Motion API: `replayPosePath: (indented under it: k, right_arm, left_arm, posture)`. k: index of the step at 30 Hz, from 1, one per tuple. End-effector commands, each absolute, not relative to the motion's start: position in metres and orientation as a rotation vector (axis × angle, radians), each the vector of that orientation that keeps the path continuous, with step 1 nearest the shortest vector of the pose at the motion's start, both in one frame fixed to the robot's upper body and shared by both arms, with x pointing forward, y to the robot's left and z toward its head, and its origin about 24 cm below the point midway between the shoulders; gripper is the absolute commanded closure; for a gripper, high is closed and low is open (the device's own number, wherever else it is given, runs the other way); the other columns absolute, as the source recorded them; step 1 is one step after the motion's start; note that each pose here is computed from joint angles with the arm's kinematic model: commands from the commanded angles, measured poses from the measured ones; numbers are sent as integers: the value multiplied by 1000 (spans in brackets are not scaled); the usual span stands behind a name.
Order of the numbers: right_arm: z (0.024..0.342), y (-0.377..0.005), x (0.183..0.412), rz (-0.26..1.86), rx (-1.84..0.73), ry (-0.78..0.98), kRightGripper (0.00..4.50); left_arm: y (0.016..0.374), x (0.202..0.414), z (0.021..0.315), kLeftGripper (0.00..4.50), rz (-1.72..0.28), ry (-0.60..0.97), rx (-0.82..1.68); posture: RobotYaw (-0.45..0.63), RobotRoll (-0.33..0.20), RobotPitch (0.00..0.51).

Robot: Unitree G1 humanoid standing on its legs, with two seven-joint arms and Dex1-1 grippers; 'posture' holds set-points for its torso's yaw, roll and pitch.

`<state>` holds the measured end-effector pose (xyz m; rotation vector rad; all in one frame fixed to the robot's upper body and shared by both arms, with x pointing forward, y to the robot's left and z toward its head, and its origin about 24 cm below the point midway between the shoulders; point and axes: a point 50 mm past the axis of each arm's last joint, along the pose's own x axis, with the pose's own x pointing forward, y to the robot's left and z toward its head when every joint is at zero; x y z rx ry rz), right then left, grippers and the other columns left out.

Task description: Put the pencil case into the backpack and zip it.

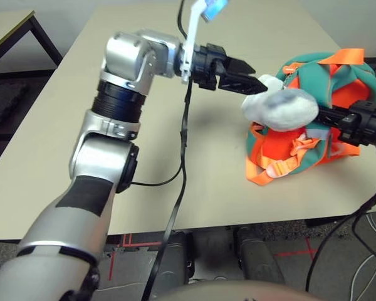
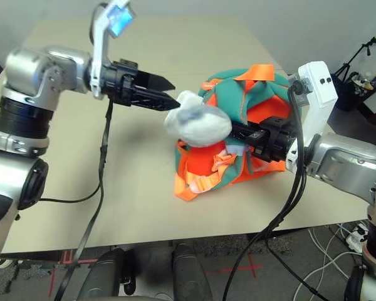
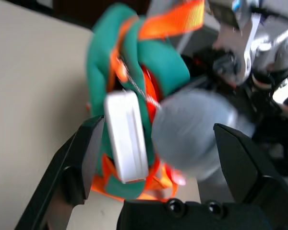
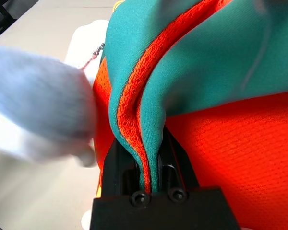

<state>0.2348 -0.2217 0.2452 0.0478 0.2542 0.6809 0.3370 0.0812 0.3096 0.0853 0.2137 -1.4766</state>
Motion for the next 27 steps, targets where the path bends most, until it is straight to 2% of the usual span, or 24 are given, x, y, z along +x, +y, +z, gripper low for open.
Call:
replayPosePath:
  k: [1, 11, 18, 27]
  right_arm:
    - [242, -218, 236, 706, 45, 268, 4258]
    - [244, -219, 237, 707, 39, 266, 4258]
    - [243, -219, 236, 704, 39, 263, 4258]
    - [242, -219, 235, 698, 43, 259, 4258]
  left_arm:
    - [86, 342, 312, 949, -1433, 194, 94]
    - [77, 353, 290, 4402, -1405, 225, 124]
    - [68, 360, 280, 4500, -1405, 244, 121]
    - [60, 356, 280, 4500, -1448, 257, 123]
  posture:
    - [-89, 0, 106]
    - [-104, 0, 103]
    - [-114, 0, 102]
    - [-121, 0, 98]
